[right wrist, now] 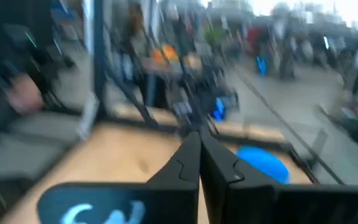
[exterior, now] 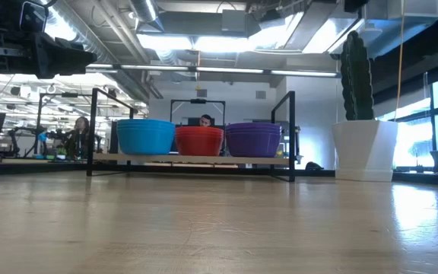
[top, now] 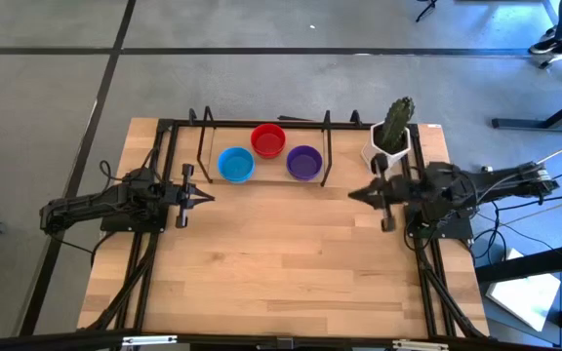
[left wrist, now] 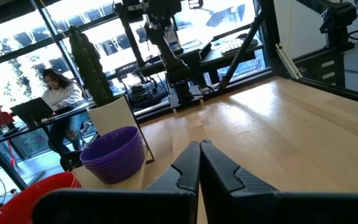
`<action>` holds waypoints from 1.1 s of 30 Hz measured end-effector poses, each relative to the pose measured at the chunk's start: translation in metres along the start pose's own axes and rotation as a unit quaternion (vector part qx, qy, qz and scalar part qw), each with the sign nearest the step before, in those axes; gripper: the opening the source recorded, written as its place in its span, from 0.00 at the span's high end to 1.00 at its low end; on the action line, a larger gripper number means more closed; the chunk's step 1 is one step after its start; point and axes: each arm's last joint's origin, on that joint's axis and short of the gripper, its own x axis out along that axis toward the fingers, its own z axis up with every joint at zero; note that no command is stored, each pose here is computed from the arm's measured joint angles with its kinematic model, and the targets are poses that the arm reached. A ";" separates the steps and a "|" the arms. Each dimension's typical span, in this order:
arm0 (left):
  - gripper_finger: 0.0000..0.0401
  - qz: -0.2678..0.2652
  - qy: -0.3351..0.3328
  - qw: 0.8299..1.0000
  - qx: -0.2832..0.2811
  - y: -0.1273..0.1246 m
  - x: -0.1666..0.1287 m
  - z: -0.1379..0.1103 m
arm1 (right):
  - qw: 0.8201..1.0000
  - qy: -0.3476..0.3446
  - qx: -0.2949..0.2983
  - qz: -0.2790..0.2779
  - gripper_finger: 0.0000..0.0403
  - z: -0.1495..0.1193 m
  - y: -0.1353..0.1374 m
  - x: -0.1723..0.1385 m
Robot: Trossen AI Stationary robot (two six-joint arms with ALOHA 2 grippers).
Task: Pick & Place Mini bowls
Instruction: Return to Home Position
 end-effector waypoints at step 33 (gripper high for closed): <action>1.00 -0.010 -0.066 0.998 0.002 0.002 -0.001 0.012 | 0.995 -0.091 0.026 -0.032 0.99 -0.125 -0.007 -0.043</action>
